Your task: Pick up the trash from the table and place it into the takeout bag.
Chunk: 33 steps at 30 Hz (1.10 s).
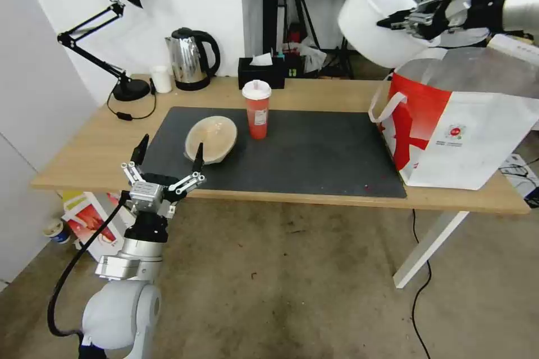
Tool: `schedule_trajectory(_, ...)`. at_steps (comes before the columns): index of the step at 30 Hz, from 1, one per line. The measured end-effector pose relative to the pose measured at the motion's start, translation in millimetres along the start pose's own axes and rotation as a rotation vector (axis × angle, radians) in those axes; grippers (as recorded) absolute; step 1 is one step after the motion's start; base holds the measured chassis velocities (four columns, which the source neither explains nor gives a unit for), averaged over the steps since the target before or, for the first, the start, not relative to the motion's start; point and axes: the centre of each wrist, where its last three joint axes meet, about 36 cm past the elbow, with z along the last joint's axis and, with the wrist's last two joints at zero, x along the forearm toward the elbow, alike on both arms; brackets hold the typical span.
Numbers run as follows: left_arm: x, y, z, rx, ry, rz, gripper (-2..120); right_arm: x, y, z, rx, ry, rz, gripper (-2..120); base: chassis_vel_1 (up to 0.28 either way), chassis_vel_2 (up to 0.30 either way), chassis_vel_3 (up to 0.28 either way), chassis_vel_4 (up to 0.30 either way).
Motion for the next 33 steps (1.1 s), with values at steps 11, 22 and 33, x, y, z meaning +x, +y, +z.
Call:
schedule_trajectory(11,-1,-0.5,2.1,0.001,0.003,0.001,100,13,-22,14,0.003,0.027,0.040,0,0.000,0.000,0.000,0.000)
schedule_trajectory(22,-1,-0.4,3.0,0.001,0.004,0.000,100,28,-45,32,0.030,0.067,0.087,0,0.000,0.000,0.000,0.000)
schedule_trajectory(33,-1,-0.1,3.6,-0.001,0.004,0.001,100,46,-57,55,0.021,0.106,0.118,0,0.000,0.000,0.000,0.000)
